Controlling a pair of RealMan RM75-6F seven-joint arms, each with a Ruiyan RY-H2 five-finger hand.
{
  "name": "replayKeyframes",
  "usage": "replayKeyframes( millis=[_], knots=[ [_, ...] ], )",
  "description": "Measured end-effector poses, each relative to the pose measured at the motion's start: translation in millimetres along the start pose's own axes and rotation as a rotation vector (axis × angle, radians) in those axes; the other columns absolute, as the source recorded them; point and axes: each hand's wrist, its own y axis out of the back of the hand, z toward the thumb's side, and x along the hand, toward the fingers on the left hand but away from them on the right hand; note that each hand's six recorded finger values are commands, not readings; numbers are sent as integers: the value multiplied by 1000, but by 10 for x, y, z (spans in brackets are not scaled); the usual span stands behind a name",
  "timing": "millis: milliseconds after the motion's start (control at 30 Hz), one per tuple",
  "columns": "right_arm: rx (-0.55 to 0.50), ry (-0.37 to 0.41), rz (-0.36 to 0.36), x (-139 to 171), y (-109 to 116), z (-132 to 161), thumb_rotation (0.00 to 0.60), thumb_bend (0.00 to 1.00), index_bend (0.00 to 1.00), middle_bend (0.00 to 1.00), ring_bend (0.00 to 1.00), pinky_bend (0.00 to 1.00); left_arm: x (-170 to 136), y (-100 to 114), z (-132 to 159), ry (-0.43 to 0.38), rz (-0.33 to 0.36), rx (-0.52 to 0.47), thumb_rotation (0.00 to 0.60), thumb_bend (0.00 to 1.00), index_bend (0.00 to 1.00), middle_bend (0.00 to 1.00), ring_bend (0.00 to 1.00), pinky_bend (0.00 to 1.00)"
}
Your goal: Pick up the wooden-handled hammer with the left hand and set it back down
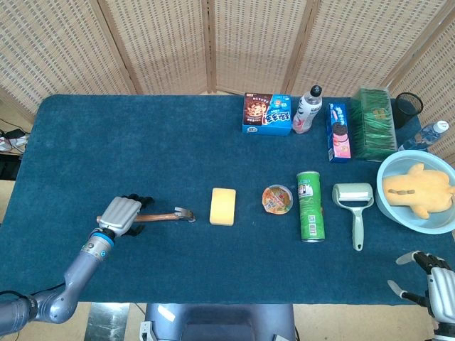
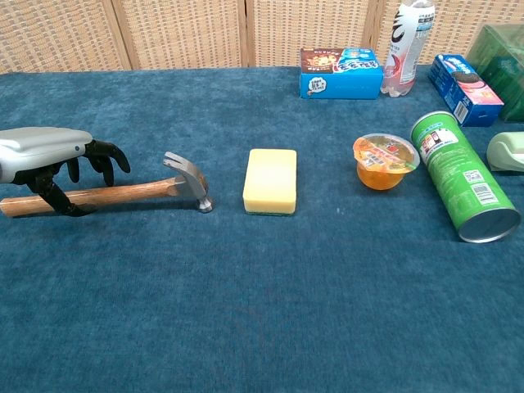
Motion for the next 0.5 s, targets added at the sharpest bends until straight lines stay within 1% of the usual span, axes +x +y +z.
replayKeyframes(
  millis=[133, 300, 400, 500],
  knots=[
    [0, 1, 0, -12, -6, 8, 600, 158, 463, 438, 391, 311, 0, -19, 30, -2, 14, -2, 600, 377, 208, 317, 221, 342],
    [1, -4, 4, -13, -11, 1, 600, 157, 463, 438, 391, 311, 11, -66, 41, -1, 9, -6, 600, 384, 213, 317, 221, 346],
    [3, -12, 4, -13, -8, -15, 600, 157, 463, 438, 392, 311, 30, -92, 54, 0, 10, -9, 600, 416, 249, 319, 239, 373],
    [4, -19, 10, -20, -11, -27, 600, 157, 463, 438, 392, 313, 65, -127, 85, -4, 13, -9, 600, 480, 316, 349, 285, 411]
  ],
)
